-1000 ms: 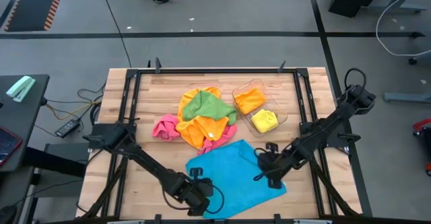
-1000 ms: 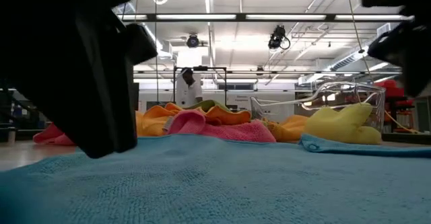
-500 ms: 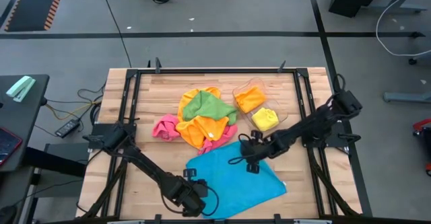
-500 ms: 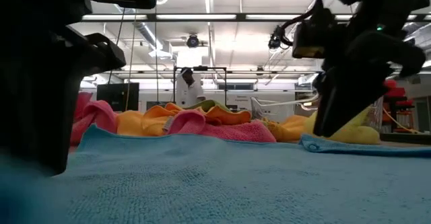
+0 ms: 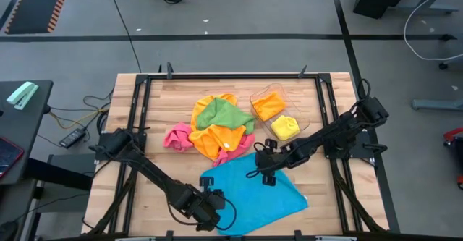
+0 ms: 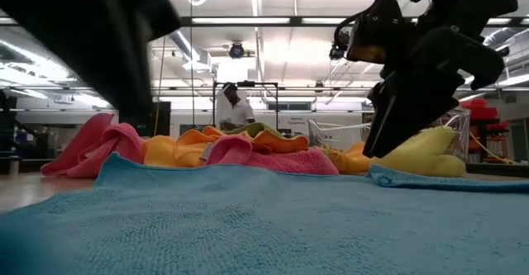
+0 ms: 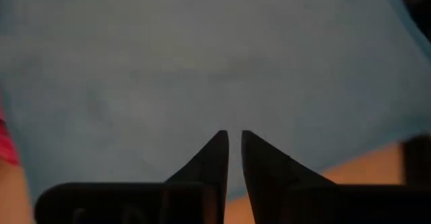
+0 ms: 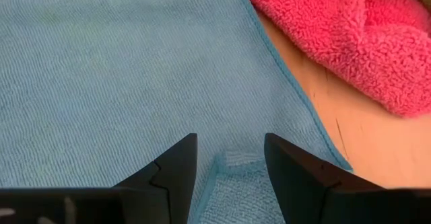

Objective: Fold microfiber towels
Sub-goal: Fold the blue towel

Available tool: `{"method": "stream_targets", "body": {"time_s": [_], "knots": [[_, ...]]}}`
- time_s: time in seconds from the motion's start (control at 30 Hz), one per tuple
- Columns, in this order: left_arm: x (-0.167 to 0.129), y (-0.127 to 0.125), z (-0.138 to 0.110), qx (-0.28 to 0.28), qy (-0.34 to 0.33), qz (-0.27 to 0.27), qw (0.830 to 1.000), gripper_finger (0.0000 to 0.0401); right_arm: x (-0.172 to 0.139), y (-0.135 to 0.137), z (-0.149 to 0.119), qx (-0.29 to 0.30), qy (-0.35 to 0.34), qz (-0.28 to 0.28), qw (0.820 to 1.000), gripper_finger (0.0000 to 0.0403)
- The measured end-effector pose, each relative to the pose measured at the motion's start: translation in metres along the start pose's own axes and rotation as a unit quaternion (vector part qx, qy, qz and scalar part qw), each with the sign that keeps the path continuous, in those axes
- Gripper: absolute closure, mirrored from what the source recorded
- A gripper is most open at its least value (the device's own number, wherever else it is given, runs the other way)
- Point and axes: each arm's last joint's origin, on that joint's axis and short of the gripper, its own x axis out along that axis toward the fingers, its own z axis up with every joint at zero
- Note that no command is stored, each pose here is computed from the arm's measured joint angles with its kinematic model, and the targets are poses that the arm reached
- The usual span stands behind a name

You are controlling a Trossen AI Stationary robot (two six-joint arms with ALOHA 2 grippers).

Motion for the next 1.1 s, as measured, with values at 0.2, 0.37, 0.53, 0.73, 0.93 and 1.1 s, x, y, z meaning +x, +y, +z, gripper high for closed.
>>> {"method": "stream_targets", "body": {"time_s": [0.2, 0.37, 0.53, 0.73, 0.93, 1.1], "knots": [[0.031, 0.005, -0.004, 0.026, 0.038, 0.001, 0.999, 0.0362, 0.000, 0.001, 0.002, 0.003, -0.009, 0.005, 1.000, 0.0222], [0.045, 0.008, -0.006, 0.016, 0.078, -0.027, 0.996, 0.0360, 0.000, 0.003, 0.001, -0.004, -0.011, 0.007, 1.000, 0.0222], [0.045, 0.006, -0.011, 0.023, 0.095, -0.026, 0.995, 0.0365, 0.012, 0.003, -0.004, -0.032, 0.008, -0.003, 0.999, 0.0222], [0.043, 0.001, -0.015, 0.024, 0.101, -0.025, 0.994, 0.0363, 0.024, 0.003, -0.011, -0.058, 0.029, -0.017, 0.998, 0.0223], [0.043, 0.001, -0.016, 0.017, 0.104, -0.026, 0.994, 0.0364, 0.023, 0.003, -0.011, -0.062, 0.029, -0.017, 0.997, 0.0271], [0.044, 0.001, -0.016, 0.017, 0.105, -0.026, 0.994, 0.0373, 0.020, 0.002, -0.010, -0.065, 0.029, -0.017, 0.997, 0.0329]]}}
